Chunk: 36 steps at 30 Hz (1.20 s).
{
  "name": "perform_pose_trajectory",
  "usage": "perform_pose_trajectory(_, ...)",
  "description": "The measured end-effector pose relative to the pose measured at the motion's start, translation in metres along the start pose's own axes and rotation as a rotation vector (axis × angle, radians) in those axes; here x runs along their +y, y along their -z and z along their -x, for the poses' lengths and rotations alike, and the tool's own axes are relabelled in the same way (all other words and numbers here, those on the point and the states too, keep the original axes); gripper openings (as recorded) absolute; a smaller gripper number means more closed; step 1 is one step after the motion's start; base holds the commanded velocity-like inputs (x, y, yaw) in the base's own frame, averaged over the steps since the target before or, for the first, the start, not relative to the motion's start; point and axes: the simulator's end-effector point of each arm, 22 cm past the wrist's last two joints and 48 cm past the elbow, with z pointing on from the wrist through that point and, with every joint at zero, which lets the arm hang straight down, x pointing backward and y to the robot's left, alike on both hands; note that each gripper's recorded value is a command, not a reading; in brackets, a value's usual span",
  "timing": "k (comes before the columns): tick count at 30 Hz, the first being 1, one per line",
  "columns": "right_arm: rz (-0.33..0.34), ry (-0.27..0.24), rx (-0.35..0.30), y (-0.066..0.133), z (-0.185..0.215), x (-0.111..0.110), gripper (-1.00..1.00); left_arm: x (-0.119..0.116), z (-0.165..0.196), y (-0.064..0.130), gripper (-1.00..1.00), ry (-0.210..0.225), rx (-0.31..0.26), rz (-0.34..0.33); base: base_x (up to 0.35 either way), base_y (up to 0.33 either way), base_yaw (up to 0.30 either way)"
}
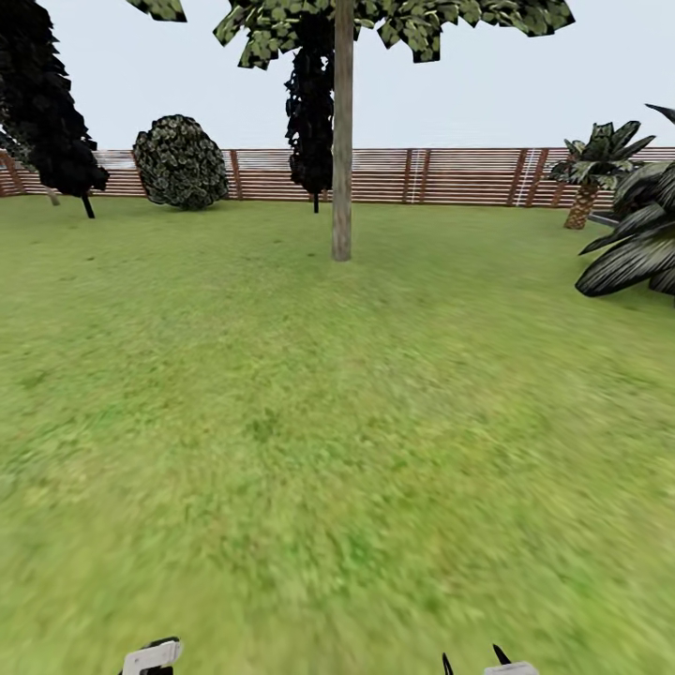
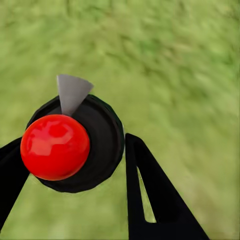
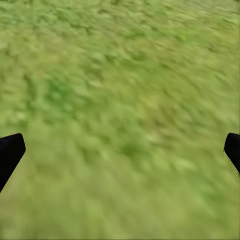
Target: In the garden, pick up the pesticide atomizer on the floor and spray pesticide onto both trees until each tree trunk is fully covered.
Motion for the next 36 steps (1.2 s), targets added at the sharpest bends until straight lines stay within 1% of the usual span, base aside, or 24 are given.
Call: perform_pose_trajectory(36,0.0,0.0,0.0,0.0,0.0,0.0002,1.0,-0.0001,0.0001,0.0,-1.0,-0.002,0.0,-0.001,0.34,0.0,0.0)
